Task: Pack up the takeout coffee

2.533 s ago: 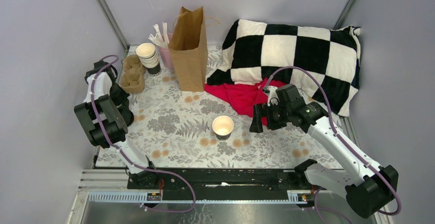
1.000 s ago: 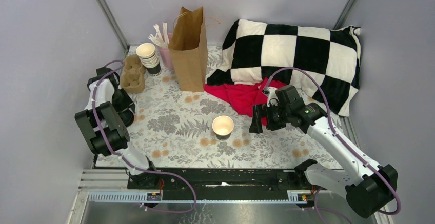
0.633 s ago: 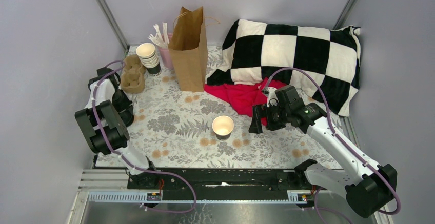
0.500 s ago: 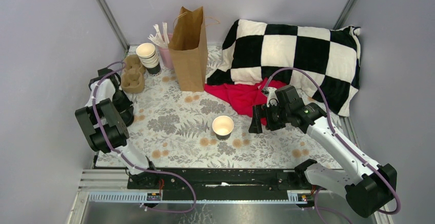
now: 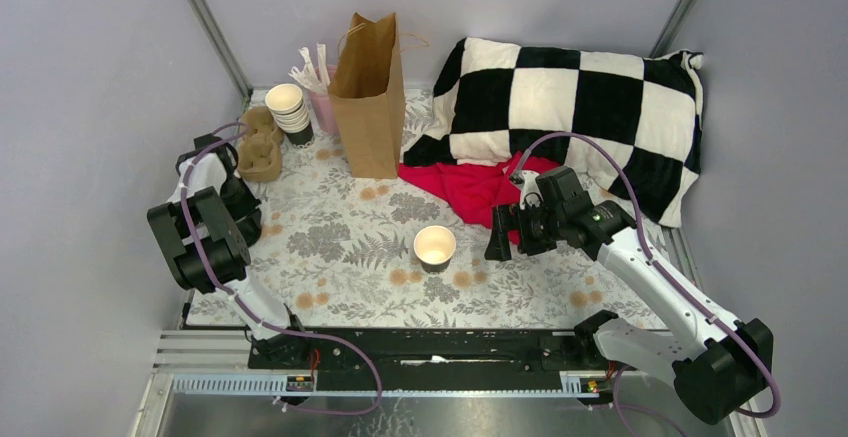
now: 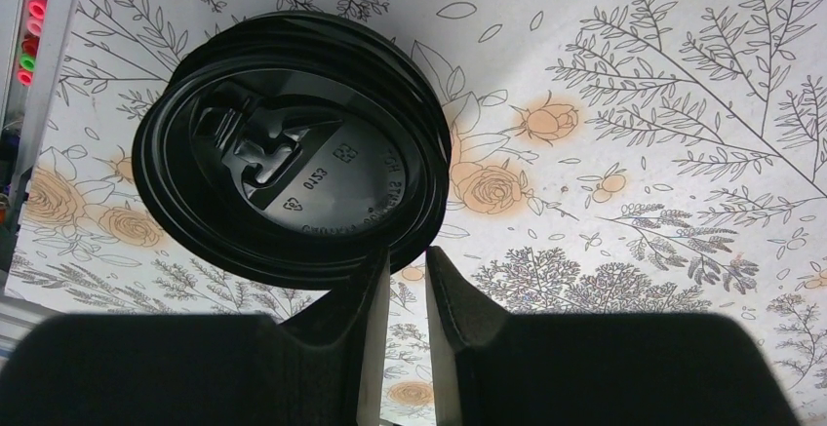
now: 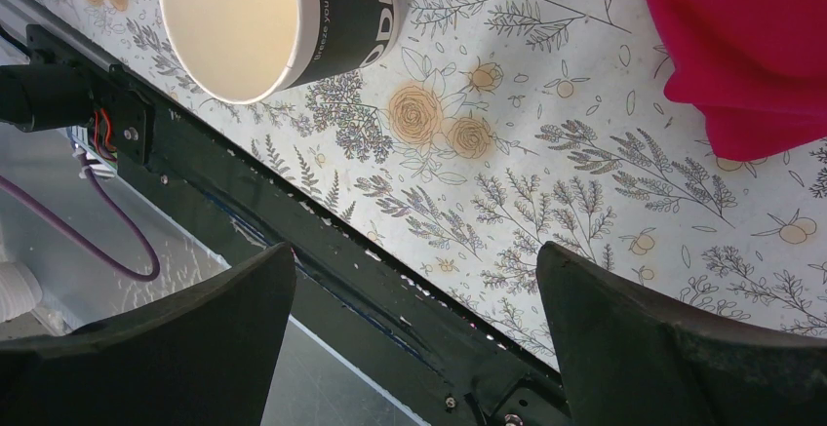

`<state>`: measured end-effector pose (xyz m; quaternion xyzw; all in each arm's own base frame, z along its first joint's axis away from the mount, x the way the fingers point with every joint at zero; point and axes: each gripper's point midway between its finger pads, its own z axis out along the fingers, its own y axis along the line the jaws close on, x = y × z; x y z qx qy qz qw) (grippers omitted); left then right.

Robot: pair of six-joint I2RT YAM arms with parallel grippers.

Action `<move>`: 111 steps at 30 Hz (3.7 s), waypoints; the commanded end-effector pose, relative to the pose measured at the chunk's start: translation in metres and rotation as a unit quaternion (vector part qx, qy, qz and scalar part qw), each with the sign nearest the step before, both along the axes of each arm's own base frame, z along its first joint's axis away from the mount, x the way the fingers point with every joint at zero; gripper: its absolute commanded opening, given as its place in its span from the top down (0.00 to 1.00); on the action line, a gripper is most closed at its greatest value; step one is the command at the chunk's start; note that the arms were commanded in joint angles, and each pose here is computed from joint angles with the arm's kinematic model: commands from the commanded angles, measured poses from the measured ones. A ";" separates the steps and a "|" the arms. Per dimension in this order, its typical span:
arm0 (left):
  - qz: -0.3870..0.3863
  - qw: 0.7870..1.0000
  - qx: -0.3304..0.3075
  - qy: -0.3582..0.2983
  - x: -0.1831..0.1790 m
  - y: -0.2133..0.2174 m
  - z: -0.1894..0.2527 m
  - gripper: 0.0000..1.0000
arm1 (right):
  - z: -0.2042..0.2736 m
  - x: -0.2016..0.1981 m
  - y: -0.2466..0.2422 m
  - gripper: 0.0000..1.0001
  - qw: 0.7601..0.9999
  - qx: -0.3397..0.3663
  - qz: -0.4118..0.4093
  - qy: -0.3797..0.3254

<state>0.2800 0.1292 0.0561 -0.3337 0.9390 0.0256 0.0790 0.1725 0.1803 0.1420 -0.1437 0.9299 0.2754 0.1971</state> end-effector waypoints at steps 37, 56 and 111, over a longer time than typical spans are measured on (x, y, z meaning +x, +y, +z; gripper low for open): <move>-0.008 0.999 0.028 -0.014 0.020 0.011 0.011 0.95 | 0.002 -0.001 0.006 0.00 1.000 0.016 0.010 -0.005; -0.002 0.999 0.012 -0.029 0.028 0.003 0.022 0.87 | 0.001 -0.001 0.006 0.00 1.000 0.017 0.010 -0.005; -0.010 0.996 -0.056 -0.066 0.038 -0.022 0.012 0.75 | 0.000 -0.002 0.007 0.00 1.000 0.020 0.011 -0.005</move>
